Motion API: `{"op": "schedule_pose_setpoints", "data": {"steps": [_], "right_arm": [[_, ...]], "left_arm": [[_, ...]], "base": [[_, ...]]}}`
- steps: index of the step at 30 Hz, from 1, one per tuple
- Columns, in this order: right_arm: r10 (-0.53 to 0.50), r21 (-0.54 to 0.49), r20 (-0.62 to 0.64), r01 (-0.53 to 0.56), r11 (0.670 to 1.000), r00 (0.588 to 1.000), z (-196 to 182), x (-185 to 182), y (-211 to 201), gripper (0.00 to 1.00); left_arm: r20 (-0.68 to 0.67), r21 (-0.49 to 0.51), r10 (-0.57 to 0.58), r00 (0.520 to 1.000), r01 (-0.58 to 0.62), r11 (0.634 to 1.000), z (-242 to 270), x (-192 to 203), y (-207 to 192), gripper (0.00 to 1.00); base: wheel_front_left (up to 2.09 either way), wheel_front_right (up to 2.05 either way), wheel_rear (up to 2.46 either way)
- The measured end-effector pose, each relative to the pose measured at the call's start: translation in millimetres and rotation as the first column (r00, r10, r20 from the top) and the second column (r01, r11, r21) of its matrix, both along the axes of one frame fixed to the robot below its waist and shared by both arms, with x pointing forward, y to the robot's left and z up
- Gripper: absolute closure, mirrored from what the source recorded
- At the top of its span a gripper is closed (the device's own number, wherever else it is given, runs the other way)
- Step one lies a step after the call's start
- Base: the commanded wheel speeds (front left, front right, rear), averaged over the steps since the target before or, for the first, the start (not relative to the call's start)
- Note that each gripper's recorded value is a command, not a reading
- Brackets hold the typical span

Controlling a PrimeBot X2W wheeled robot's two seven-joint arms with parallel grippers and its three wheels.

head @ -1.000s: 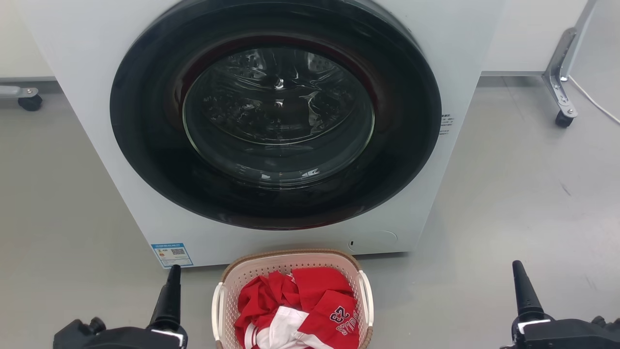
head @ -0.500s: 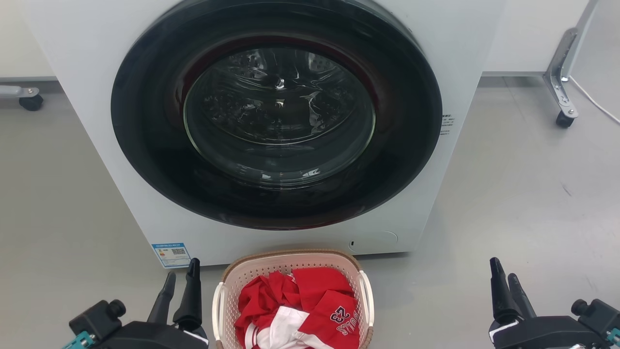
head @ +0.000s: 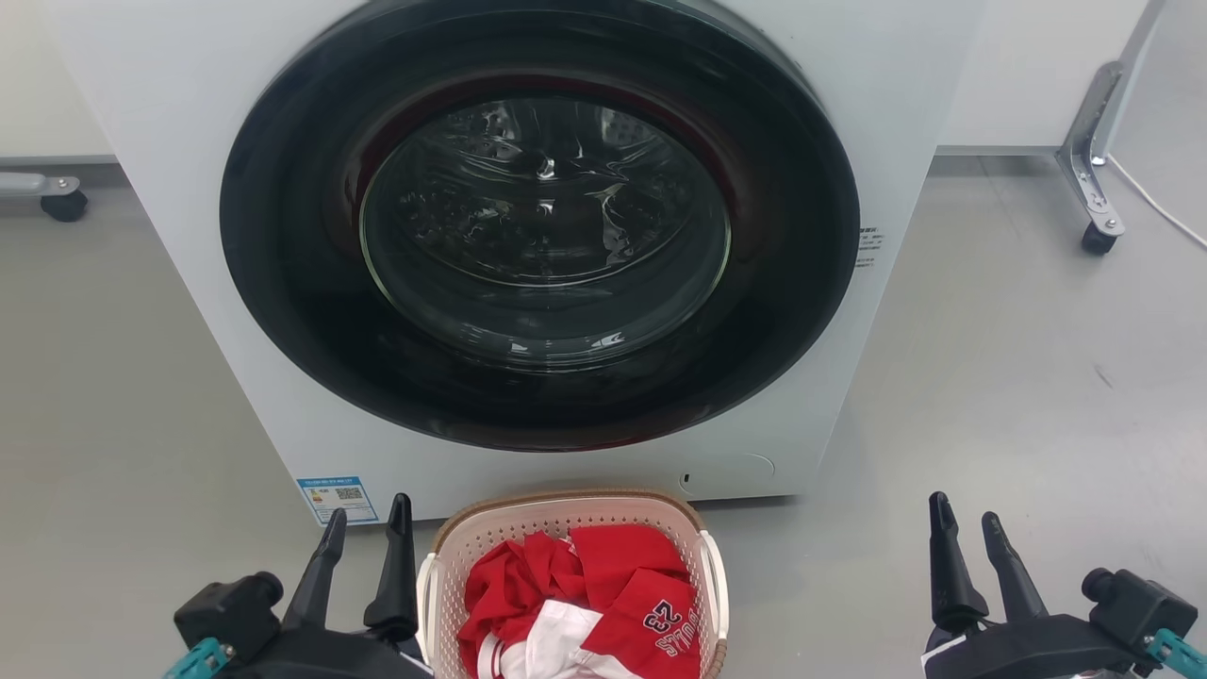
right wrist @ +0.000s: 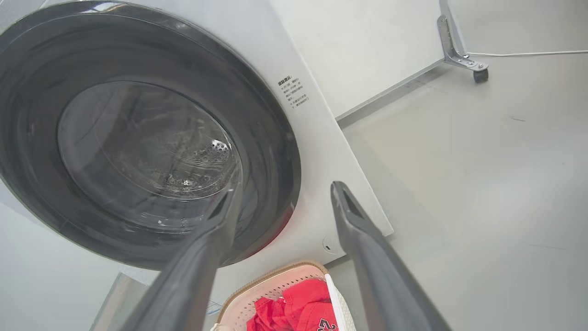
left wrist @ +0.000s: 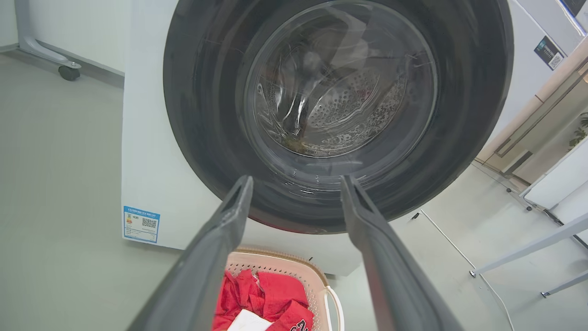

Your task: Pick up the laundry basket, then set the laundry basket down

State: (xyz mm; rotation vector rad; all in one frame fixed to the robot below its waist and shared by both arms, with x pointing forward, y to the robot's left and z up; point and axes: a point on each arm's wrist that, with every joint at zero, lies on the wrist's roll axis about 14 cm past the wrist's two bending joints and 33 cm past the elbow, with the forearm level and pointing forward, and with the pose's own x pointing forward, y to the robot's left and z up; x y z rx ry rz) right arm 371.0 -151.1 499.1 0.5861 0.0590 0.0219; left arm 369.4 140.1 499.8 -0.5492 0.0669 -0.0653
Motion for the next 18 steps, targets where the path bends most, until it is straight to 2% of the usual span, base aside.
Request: {"op": "schedule_pose_setpoints", "data": {"steps": [11,18], "right_arm": [[0.008,-0.183,0.079,0.007,0.983,0.997,16.0,-3.2,5.1,0.00],[0.020,-0.302,0.130,0.021,0.953,0.991,24.5,-8.1,9.4,0.00]], "left_arm": [[0.078,0.189,-0.017,0.997,0.002,0.982,12.2,-4.5,-6.7,0.00],[0.126,0.310,-0.026,0.992,-0.015,0.951,17.8,-8.6,-9.2,0.00]], "base": [[0.00,0.00,0.00],[0.00,0.00,0.00]]}}
